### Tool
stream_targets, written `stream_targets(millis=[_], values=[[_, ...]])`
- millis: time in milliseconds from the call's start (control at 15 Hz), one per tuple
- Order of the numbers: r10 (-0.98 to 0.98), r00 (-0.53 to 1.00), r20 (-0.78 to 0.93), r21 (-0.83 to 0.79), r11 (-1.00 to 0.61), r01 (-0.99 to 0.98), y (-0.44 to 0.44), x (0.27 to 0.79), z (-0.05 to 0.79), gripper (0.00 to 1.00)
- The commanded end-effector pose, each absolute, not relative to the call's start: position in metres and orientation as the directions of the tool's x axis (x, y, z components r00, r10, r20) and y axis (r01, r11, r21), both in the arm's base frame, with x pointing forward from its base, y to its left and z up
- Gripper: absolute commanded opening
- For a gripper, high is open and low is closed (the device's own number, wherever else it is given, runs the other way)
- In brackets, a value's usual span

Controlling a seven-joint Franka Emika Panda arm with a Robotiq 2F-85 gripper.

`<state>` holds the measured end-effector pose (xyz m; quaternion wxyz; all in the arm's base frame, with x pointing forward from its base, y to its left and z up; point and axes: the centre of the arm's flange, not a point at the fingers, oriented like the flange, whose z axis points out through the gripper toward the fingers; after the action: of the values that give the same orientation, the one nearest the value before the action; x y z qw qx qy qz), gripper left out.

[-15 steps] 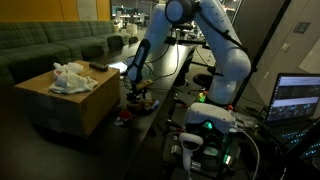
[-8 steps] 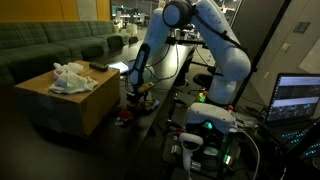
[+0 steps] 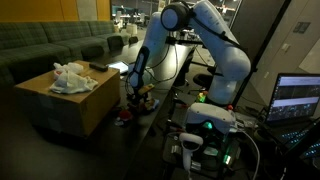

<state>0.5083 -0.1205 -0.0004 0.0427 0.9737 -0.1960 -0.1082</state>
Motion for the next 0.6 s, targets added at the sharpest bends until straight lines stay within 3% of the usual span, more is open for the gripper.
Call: stream_targets(millis=[0,400,533], values=[[-0.365,0.91,-0.196,0.094,-0.931,-0.353,-0.123,0.511,-0.001,0.52],[-0.325,0.923,-0.207,0.041,-0.945,-0.324,-0.116,0.514,0.011,0.08],[-0.304,0.931,-0.204,0.007,-0.951,-0.309,-0.113,0.515,0.022,0.0]])
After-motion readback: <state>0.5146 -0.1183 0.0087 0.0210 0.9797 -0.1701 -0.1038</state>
